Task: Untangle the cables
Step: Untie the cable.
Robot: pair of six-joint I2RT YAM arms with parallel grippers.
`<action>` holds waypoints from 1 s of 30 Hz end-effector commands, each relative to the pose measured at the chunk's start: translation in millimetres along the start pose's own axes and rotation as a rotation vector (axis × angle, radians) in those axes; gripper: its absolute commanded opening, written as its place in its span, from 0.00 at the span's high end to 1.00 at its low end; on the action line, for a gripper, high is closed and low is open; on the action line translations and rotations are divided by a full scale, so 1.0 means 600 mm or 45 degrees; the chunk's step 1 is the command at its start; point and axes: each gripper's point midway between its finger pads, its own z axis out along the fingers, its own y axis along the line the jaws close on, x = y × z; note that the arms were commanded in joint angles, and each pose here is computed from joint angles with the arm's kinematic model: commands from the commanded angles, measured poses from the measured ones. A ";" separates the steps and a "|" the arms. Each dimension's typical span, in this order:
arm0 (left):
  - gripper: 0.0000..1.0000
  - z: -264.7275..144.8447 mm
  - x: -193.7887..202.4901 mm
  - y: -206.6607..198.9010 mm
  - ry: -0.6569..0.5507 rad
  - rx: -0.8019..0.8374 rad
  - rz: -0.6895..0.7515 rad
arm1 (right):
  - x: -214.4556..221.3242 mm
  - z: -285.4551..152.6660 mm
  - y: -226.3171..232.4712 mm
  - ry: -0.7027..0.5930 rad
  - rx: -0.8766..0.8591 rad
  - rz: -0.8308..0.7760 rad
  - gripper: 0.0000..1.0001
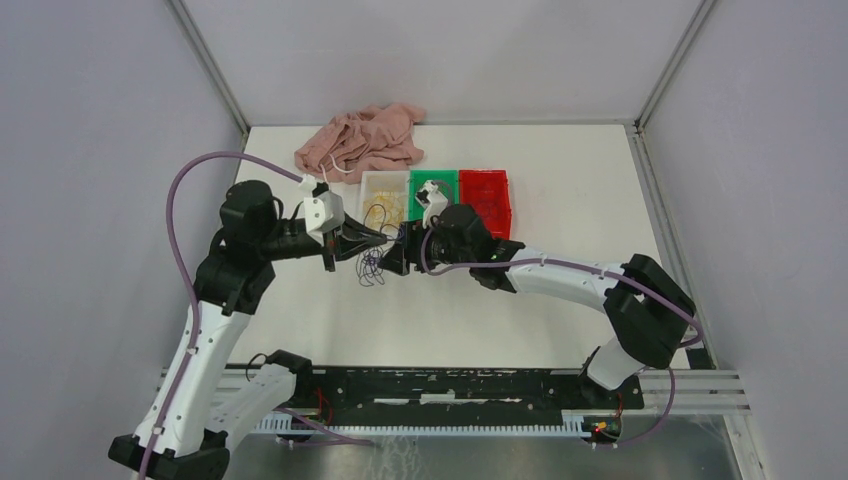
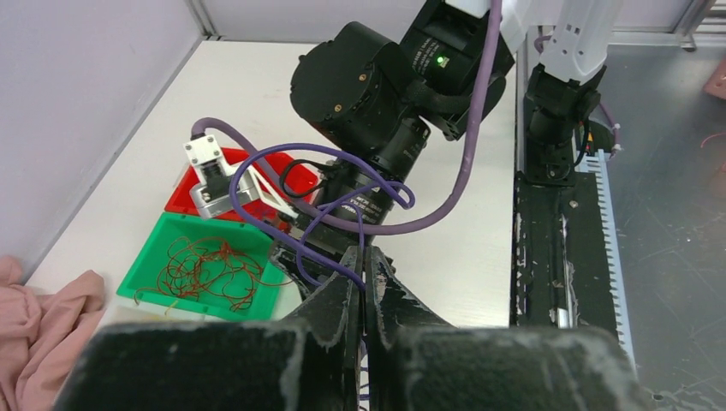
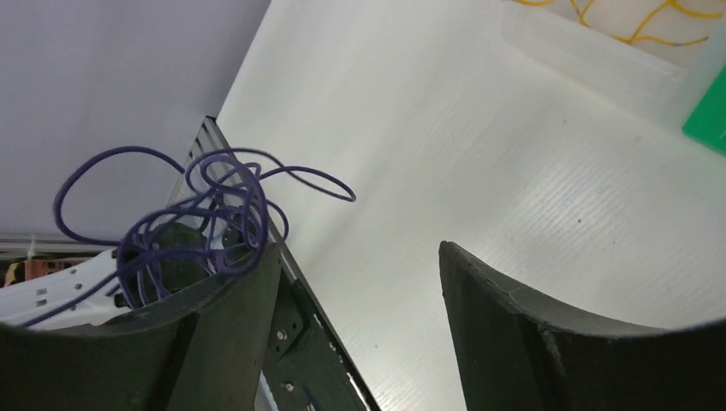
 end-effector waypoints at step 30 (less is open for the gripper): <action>0.97 0.000 -0.052 -0.005 -0.083 0.016 0.070 | -0.024 0.005 0.100 -0.029 -0.269 0.143 0.33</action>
